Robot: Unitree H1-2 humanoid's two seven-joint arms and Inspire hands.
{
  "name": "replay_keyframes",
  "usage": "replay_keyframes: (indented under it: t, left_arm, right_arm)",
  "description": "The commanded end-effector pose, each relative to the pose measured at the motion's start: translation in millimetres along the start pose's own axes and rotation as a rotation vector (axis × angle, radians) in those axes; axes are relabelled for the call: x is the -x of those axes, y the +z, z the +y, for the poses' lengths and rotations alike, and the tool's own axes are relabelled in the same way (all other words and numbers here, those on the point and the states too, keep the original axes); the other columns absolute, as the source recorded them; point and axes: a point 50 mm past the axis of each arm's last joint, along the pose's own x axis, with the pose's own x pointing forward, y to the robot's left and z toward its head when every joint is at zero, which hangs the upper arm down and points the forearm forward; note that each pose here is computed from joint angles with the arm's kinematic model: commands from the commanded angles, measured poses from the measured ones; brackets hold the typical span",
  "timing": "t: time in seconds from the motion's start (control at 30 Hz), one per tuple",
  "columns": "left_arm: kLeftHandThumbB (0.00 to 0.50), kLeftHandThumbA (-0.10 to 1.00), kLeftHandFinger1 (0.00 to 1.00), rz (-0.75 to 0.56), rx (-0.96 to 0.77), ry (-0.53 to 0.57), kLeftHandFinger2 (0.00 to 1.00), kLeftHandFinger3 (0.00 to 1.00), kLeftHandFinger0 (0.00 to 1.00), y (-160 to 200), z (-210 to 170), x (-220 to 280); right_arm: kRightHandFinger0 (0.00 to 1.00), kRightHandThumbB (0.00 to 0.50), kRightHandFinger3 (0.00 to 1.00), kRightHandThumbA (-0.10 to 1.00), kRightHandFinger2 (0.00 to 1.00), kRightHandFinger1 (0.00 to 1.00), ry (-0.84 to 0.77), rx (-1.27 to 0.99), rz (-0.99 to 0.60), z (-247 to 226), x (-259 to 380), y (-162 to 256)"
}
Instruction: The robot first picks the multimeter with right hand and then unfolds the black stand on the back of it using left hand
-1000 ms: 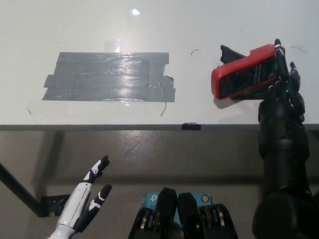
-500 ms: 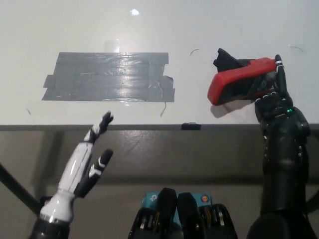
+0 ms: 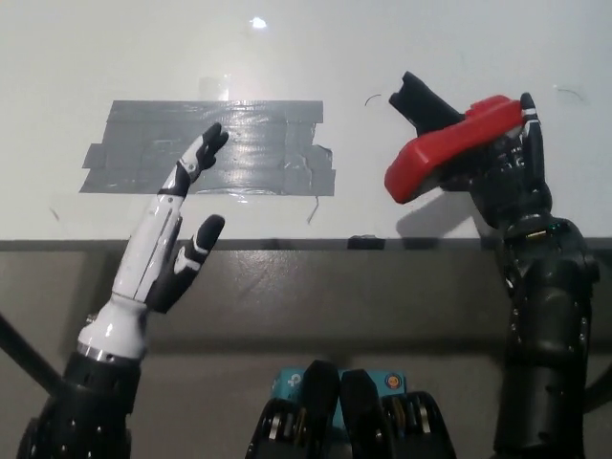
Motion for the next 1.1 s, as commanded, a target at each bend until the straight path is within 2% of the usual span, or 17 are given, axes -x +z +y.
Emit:
replay_keyframes:
  t: [0.0,0.03,0.07,0.2,0.27,0.4,0.5,0.57,0.63,0.67,0.73,0.77,0.9,0.97,1.07]
  left_arm:
    - [0.244,1.0,1.0,-0.134,0.041,0.023,1.0,1.0,1.0,47,12,-37]
    - [0.238,1.0,1.0,-0.137,0.042,0.018,1.0,1.0,1.0,48,12,-43]
    - [0.232,1.0,1.0,-0.141,0.038,0.012,1.0,1.0,1.0,49,11,-48]
    - [0.233,1.0,1.0,-0.139,0.037,0.01,1.0,1.0,1.0,50,11,-49]
    - [0.266,1.0,1.0,-0.158,0.013,0.004,1.0,1.0,1.0,57,11,-60]
    - [0.271,1.0,1.0,-0.159,0.011,0.001,1.0,1.0,1.0,58,11,-62]
    - [0.272,1.0,1.0,-0.201,0.016,-0.012,1.0,1.0,1.0,69,7,-76]
    - [0.261,1.0,1.0,-0.213,0.016,-0.015,1.0,1.0,1.0,71,6,-79]
    - [0.261,1.0,1.0,-0.212,0.016,-0.015,1.0,1.0,1.0,71,6,-79]
    - [0.276,1.0,1.0,-0.232,0.012,-0.014,1.0,1.0,1.0,78,6,-85]
    - [0.284,1.0,1.0,-0.247,0.024,-0.009,1.0,1.0,1.0,86,6,-92]
    - [0.285,1.0,1.0,-0.252,0.025,-0.007,1.0,1.0,1.0,88,7,-94]
    - [0.279,1.0,1.0,-0.267,0.012,0.005,1.0,1.0,1.0,98,14,-98]
    - [0.291,1.0,1.0,-0.272,0.011,0.006,1.0,1.0,1.0,102,16,-101]
    - [0.297,1.0,1.0,-0.277,0.016,0.009,1.0,1.0,1.0,106,19,-103]
  right_arm:
    - [0.0,0.133,1.0,-0.1,0.88,0.24,0.71,-0.167,0.147,124,45,-2]
    - [0.0,0.154,1.0,-0.1,0.85,0.22,0.734,-0.152,0.153,126,47,-4]
    - [0.0,0.151,1.0,-0.1,0.81,0.17,0.768,-0.142,0.159,125,52,-7]
    - [0.0,0.149,1.0,-0.1,0.81,0.17,0.78,-0.14,0.17,124,53,-8]
    - [0.0,0.153,1.0,-0.1,0.76,0.13,0.859,-0.144,0.21,121,61,-14]
    - [0.0,0.148,0.96,-0.1,0.73,0.09,0.886,-0.138,0.223,120,63,-16]
    - [0.0,0.154,0.81,-0.1,0.6,0.0,0.961,-0.101,0.272,118,74,-25]
    - [0.0,0.154,0.71,-0.1,0.5,0.0,0.974,-0.103,0.287,117,76,-27]
    - [0.0,0.154,0.7,-0.1,0.49,0.0,0.977,-0.102,0.291,117,76,-27]
    - [0.0,0.152,0.63,-0.1,0.44,0.0,1.002,-0.113,0.309,117,79,-32]
    - [0.0,0.171,0.44,-0.1,0.27,0.0,1.011,-0.119,0.323,115,83,-36]
    - [0.0,0.173,0.41,-0.1,0.24,0.0,1.011,-0.119,0.327,114,83,-37]
    - [0.0,0.153,0.37,-0.1,0.2,0.0,1.03,-0.09,0.342,109,86,-36]
    - [0.0,0.134,0.37,-0.1,0.17,0.0,1.032,-0.092,0.345,107,88,-35]
    - [0.0,0.131,0.38,-0.1,0.18,0.0,1.031,-0.103,0.359,104,89,-35]
